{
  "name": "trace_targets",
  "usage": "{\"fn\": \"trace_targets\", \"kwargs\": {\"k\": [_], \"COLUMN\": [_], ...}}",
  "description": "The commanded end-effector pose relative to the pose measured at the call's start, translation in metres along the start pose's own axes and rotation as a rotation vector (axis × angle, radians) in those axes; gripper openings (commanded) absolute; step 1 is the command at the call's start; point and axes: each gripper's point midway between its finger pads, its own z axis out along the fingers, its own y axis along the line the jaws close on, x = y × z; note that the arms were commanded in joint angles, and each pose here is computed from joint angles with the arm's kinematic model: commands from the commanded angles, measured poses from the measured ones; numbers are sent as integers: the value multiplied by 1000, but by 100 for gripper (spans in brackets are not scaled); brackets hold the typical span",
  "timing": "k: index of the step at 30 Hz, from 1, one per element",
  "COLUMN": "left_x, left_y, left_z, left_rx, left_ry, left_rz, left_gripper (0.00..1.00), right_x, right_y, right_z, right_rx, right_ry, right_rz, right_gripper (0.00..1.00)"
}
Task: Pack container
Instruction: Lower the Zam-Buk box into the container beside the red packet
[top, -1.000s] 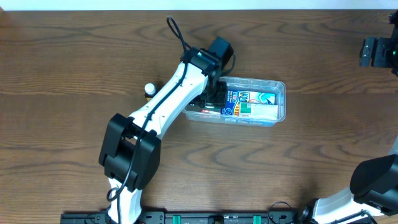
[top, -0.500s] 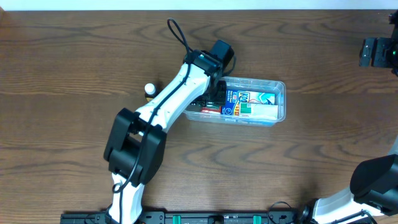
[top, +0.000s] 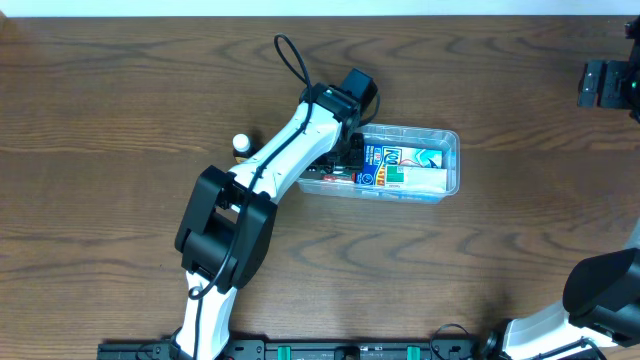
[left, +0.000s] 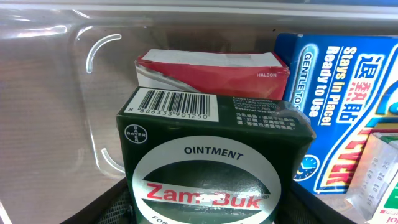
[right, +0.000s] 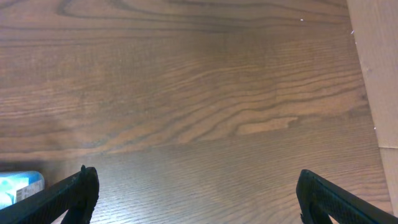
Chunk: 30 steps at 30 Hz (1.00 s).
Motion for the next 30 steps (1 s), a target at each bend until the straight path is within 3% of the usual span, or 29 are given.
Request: {"fn": "trace_targets", "kwargs": {"k": [1, 2, 3, 27, 30], "left_x": [0, 0, 0, 3, 2], "left_y": [2, 2, 1, -7, -7], "left_z": [4, 4, 4, 3, 3], "left_rx": [-6, -2, -1, 46, 47], "left_ry": [3, 5, 6, 25, 22], "left_rz": [-6, -6, -6, -4, -5], "left_gripper": [63, 70, 71, 73, 78], "right_x": [0, 0, 1, 0, 0], "right_y": [-2, -2, -2, -2, -2], "right_z": [-1, -1, -1, -1, -1], "right_rx": [2, 2, 2, 2, 2], "right_ry": [-2, -2, -1, -2, -2], "right_rz": [19, 18, 18, 18, 18], "right_gripper": [99, 99, 99, 99, 99]}}
